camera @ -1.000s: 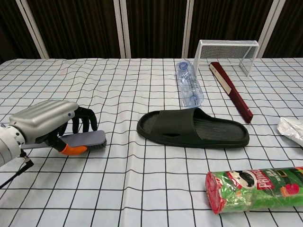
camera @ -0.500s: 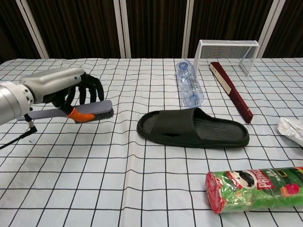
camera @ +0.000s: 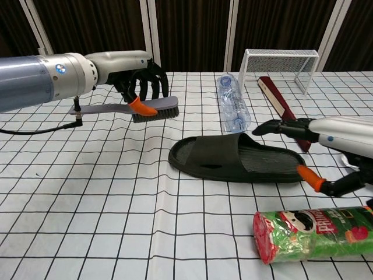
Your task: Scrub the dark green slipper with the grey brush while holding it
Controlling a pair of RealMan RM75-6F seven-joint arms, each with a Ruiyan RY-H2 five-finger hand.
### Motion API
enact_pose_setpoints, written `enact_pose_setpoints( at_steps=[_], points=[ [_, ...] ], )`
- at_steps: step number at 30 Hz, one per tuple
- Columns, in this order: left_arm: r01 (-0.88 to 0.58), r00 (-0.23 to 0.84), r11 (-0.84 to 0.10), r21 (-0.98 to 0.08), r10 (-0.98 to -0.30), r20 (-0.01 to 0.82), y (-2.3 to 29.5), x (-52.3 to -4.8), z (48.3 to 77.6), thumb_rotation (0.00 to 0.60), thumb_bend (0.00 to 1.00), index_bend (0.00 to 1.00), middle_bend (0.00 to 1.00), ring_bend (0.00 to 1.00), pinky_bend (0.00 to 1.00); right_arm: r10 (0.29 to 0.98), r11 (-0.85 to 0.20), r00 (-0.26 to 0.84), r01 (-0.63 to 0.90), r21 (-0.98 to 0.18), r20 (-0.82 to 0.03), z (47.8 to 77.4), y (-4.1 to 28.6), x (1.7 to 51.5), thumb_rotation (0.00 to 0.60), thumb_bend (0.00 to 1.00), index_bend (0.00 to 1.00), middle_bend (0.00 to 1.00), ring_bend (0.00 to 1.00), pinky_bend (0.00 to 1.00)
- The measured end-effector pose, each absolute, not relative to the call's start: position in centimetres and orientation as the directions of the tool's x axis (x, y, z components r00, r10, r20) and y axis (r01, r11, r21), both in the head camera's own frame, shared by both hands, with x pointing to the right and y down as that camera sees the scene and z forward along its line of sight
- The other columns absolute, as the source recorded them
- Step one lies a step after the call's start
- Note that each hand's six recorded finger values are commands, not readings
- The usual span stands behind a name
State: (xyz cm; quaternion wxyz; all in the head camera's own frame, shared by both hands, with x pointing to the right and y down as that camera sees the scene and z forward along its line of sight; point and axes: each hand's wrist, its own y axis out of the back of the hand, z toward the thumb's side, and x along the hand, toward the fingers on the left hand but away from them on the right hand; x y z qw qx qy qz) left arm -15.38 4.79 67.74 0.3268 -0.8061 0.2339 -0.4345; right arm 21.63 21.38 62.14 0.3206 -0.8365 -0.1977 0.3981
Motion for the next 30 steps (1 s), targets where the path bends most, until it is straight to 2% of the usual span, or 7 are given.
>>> enact_pose_setpoints(
  at_steps=[9, 17, 30],
  points=[
    [-0.081, 0.539, -0.698, -0.712, -0.631, 0.558, 3.6, -11.2, 69.0, 0.6, 0.81, 0.56, 0.64, 0.5, 0.61, 0.559, -0.746, 0.634, 0.102, -0.659, -0.535, 63.5, 21.0, 18.3, 0.6, 0.75, 0.0, 0.0, 0.0, 0.0],
    [-0.105, 0.543, -0.741, -0.664, -0.602, 0.585, 2.7, -8.7, 70.1, 0.6, 0.81, 0.56, 0.63, 0.5, 0.6, 0.56, -0.769, 0.64, 0.166, -0.618, -0.526, 64.8, 20.9, 17.2, 0.6, 0.76, 0.0, 0.03, 0.0, 0.0],
    [-0.127, 0.59, -0.812, -0.569, -0.523, 0.614, 3.4, -5.0, 70.6, 0.6, 0.82, 0.56, 0.63, 0.5, 0.6, 0.529, -0.795, 0.68, 0.187, -0.577, -0.508, 67.6, 22.4, 16.5, 0.6, 0.77, 0.0, 0.07, 0.0, 0.0]
  ],
)
